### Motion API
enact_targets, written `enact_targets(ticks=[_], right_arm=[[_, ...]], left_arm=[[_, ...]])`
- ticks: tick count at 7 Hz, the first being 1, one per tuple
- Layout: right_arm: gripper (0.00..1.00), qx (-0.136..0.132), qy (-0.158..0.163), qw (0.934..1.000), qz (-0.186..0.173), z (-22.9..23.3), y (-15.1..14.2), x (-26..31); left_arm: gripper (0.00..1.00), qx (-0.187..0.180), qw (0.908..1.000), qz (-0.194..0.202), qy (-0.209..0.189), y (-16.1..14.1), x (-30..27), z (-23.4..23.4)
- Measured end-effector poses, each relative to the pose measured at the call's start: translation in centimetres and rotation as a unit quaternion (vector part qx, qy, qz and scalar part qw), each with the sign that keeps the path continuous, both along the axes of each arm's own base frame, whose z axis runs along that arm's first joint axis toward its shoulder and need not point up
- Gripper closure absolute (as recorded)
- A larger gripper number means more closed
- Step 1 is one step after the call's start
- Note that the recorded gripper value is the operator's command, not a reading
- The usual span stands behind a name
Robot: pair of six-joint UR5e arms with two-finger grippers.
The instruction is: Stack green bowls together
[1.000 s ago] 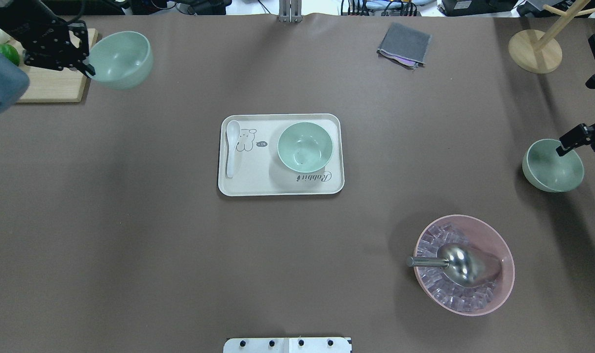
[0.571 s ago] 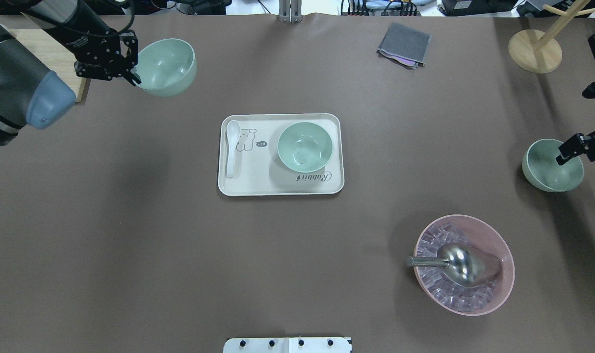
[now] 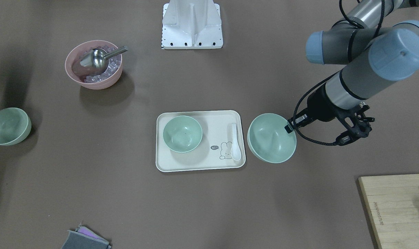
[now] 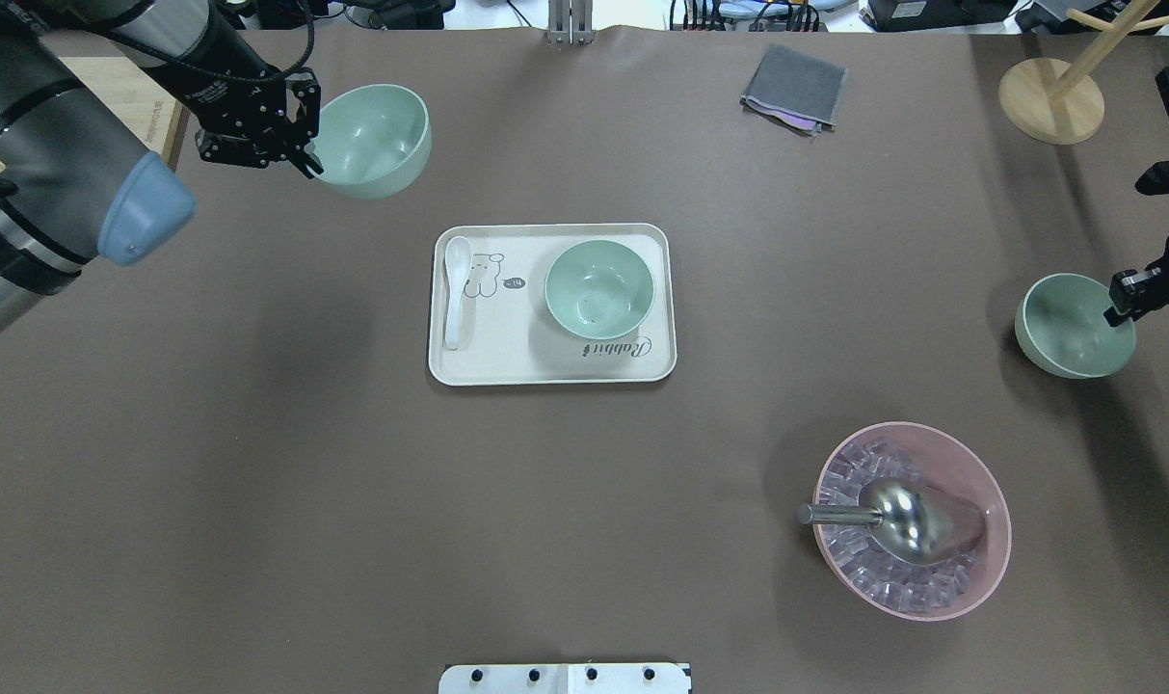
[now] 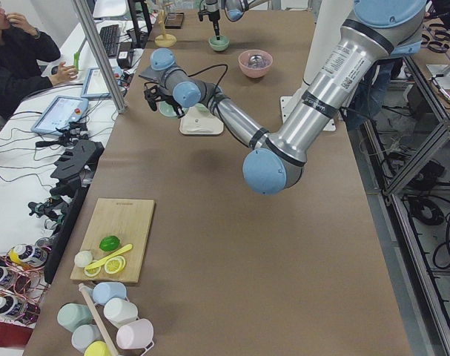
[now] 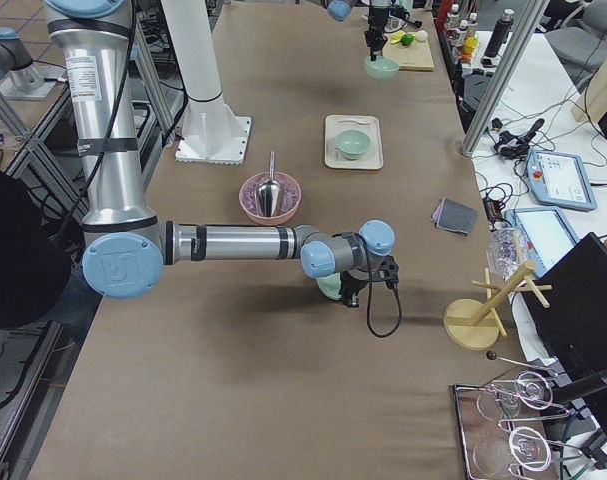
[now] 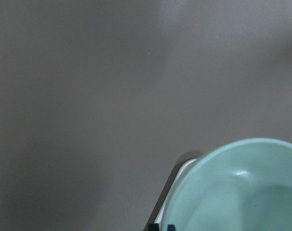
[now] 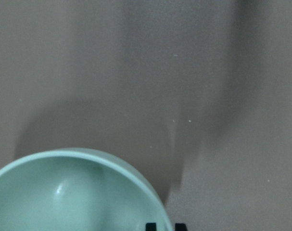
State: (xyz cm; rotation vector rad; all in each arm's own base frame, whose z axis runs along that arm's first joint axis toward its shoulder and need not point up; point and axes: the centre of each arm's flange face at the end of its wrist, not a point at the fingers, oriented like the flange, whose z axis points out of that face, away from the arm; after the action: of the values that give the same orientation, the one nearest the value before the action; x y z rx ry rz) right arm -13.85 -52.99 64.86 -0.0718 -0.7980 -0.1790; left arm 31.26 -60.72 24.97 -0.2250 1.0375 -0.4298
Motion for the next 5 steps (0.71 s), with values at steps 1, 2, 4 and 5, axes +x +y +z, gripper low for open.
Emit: enact_targets(ticks=[1,2,4,5], right_arm=[[1.00,0.001,-0.004,1.0000,0.000,-0.4,-0.2,-0.1],[1.00,-0.001,-0.015,0.9999,0.004,-1.0,-0.5,0.3],[1.00,-0.013,-0.054,0.9981,0.025,-2.8,-2.1,2.5],[1.00,-0.017,-0.068,0.9970,0.033,-4.2,-3.3,3.3]], left_arm=[[1.00,0.002,1.0000,0.000,-0.004,0.4,2.3,-1.4],[1.00,0.005,1.0000,0.003,-0.003,0.7,4.1,-2.5],[1.00,0.020,0.9997,0.009,-0.004,1.5,7.1,-3.8],[1.00,0.041,0.9990,0.012,-0.008,2.4,9.7,-4.3]])
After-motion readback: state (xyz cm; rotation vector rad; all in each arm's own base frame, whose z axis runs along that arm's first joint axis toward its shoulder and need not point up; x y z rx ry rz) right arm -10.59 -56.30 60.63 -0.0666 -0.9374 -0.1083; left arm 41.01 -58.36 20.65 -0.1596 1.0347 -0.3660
